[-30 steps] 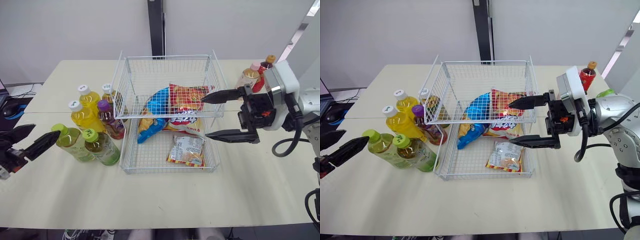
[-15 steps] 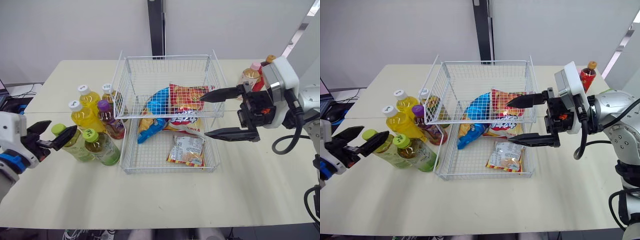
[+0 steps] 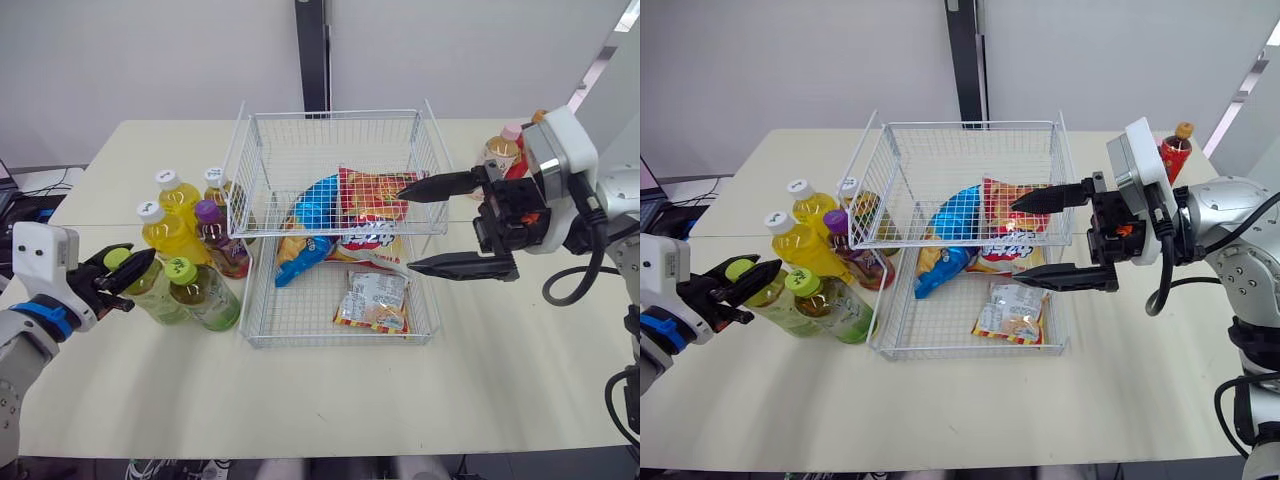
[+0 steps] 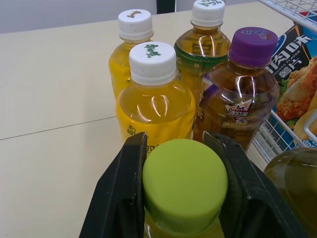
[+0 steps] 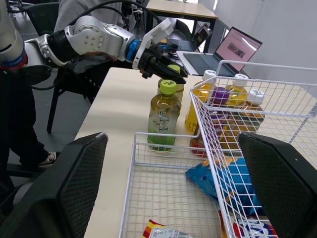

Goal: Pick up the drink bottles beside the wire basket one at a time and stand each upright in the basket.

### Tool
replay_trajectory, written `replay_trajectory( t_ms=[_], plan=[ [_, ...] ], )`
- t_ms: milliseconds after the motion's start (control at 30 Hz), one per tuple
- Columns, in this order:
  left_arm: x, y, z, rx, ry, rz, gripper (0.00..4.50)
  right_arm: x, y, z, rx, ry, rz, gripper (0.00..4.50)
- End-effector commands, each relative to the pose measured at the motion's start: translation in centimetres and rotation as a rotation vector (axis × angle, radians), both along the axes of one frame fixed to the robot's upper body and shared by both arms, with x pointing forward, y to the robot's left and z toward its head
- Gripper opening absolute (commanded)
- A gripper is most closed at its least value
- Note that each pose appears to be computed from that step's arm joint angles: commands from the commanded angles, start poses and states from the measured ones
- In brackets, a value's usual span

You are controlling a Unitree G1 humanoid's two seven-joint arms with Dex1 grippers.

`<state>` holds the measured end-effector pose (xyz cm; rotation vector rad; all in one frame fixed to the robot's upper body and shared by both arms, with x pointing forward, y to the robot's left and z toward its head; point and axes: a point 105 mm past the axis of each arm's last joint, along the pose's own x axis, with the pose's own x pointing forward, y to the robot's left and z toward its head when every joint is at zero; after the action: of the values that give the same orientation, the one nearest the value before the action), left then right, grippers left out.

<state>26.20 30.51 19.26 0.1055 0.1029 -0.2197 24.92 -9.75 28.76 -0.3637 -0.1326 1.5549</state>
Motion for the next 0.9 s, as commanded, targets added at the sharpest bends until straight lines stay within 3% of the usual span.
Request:
replay_trajectory(
  t_ms=[33,300,533,733,900],
  plan=[
    [-0.6,0.5,0.8,0.003,-0.031,0.016,1.39,-0.4,0.0,1.4,0.030,-0.050,0.013,4.50],
    [-2.0,0.8,5.3,-0.022,-0.070,-0.079,1.39,-0.1,-0.3,2.0,0.044,-0.059,-0.007,4.50],
    [-2.8,1.9,12.6,0.018,-0.080,-0.149,1.38,0.2,-1.1,2.4,0.038,-0.046,-0.067,4.50],
    [-2.0,0.5,20.0,0.091,-0.170,-0.254,1.38,0.2,-2.5,2.5,0.024,-0.041,-0.149,4.50],
    [0.1,-2.5,23.7,0.045,-0.275,-0.420,1.38,0.1,-3.8,2.8,0.039,-0.052,-0.219,4.50]
  ],
)
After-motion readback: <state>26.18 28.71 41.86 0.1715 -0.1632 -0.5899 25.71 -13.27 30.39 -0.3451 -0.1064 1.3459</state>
